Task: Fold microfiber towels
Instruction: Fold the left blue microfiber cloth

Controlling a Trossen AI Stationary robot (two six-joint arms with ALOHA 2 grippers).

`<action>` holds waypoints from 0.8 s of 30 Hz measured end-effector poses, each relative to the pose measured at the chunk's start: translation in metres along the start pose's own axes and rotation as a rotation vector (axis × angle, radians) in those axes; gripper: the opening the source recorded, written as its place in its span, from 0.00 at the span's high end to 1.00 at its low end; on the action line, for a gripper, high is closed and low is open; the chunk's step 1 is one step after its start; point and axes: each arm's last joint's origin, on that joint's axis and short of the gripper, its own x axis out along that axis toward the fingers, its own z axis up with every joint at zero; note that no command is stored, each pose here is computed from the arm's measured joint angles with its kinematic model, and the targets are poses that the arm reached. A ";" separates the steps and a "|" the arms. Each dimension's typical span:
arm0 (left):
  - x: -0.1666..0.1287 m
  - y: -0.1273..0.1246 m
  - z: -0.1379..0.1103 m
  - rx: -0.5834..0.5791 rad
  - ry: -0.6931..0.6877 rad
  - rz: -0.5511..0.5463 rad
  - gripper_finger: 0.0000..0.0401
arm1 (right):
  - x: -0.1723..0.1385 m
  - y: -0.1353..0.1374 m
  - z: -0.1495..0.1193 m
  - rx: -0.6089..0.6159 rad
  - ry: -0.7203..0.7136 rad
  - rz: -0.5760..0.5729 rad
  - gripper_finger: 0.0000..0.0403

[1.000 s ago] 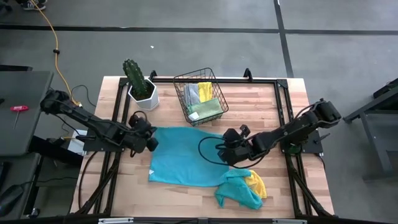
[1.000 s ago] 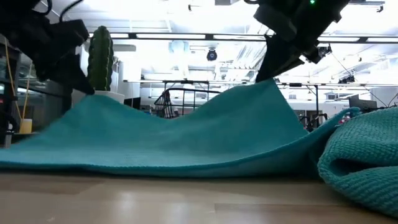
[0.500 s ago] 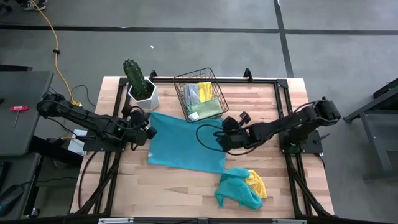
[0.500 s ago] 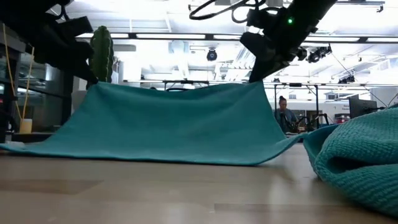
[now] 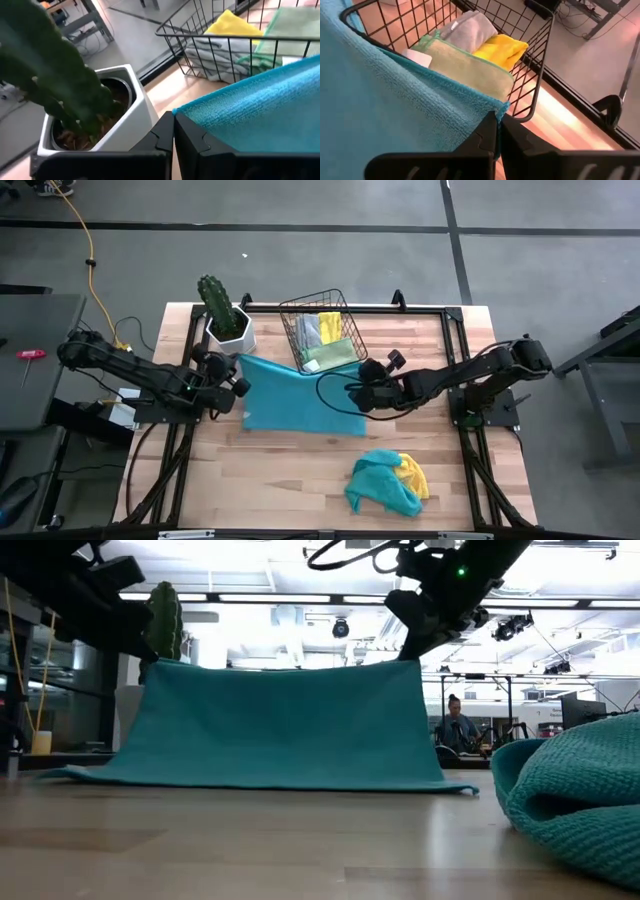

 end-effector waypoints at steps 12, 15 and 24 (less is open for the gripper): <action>-0.020 -0.006 -0.006 0.080 -0.017 -0.176 1.00 | -0.018 0.012 -0.010 -0.041 0.007 0.081 1.00; -0.028 -0.011 -0.010 0.123 -0.037 -0.236 1.00 | -0.031 0.020 -0.018 -0.048 0.004 0.121 1.00; -0.049 -0.029 -0.027 0.217 -0.113 -0.338 1.00 | -0.050 0.029 -0.074 -0.003 0.001 0.170 1.00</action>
